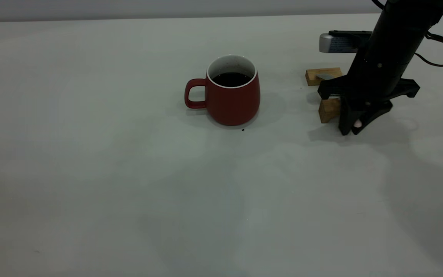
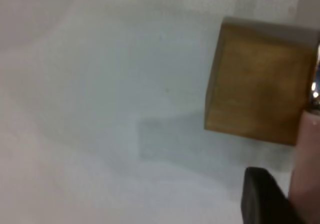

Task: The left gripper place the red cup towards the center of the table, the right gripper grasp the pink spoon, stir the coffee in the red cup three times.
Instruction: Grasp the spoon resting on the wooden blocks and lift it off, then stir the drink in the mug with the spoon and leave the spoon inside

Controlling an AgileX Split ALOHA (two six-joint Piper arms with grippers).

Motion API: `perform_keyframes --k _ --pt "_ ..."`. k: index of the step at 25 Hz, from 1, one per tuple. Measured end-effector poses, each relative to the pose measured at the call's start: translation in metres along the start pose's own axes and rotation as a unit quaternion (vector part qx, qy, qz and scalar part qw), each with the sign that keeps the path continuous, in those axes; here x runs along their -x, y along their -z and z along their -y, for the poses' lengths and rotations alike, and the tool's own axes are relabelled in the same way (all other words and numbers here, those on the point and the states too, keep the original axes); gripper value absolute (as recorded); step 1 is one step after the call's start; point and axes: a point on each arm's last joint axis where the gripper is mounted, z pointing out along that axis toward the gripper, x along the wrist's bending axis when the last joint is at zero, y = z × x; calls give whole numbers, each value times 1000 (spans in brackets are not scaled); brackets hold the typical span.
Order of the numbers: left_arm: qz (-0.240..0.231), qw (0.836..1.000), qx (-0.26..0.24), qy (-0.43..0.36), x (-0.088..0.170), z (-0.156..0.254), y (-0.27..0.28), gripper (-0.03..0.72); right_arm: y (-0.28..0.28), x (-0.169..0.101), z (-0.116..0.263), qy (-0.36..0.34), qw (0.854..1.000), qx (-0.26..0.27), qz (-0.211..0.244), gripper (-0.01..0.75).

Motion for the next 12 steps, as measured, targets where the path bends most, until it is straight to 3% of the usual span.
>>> perform_keyframes --k 6,10,12 --pt "0 1000 0 0 0 0 0 482 45 -13 -1 -8 999 -18 -31 123" --pt "0 1000 0 0 0 0 0 482 89 -35 4 -54 990 -53 -117 123" --pt "0 1000 0 0 0 0 0 482 108 -49 5 -90 977 -64 -184 123"
